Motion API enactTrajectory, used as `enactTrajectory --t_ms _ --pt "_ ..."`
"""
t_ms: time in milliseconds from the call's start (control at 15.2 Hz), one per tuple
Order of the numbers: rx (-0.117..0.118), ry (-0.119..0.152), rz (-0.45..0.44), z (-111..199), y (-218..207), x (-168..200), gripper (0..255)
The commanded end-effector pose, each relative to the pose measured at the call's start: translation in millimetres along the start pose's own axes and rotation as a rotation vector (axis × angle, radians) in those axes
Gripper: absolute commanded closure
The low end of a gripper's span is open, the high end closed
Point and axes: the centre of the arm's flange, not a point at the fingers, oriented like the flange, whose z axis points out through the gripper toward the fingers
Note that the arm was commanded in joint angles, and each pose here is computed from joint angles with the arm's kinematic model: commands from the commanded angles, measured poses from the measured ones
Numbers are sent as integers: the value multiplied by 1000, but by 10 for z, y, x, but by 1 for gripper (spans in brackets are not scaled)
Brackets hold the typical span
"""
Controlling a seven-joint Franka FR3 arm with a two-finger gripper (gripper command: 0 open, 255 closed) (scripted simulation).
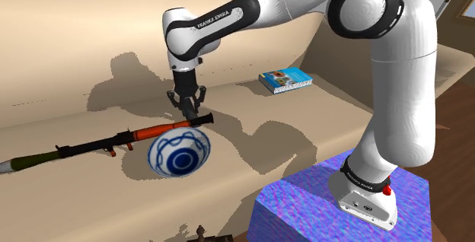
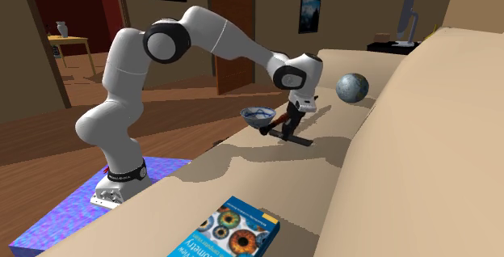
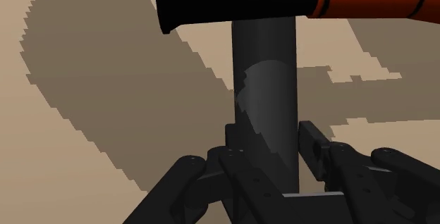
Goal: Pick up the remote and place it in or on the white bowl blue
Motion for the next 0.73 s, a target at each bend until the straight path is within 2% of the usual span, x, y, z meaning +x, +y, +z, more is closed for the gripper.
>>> enactTrajectory --t_ms 0,660 --pt "0 0 0 -98 10 -18 255" --pt "0 0 0 -612 1 -137 255"
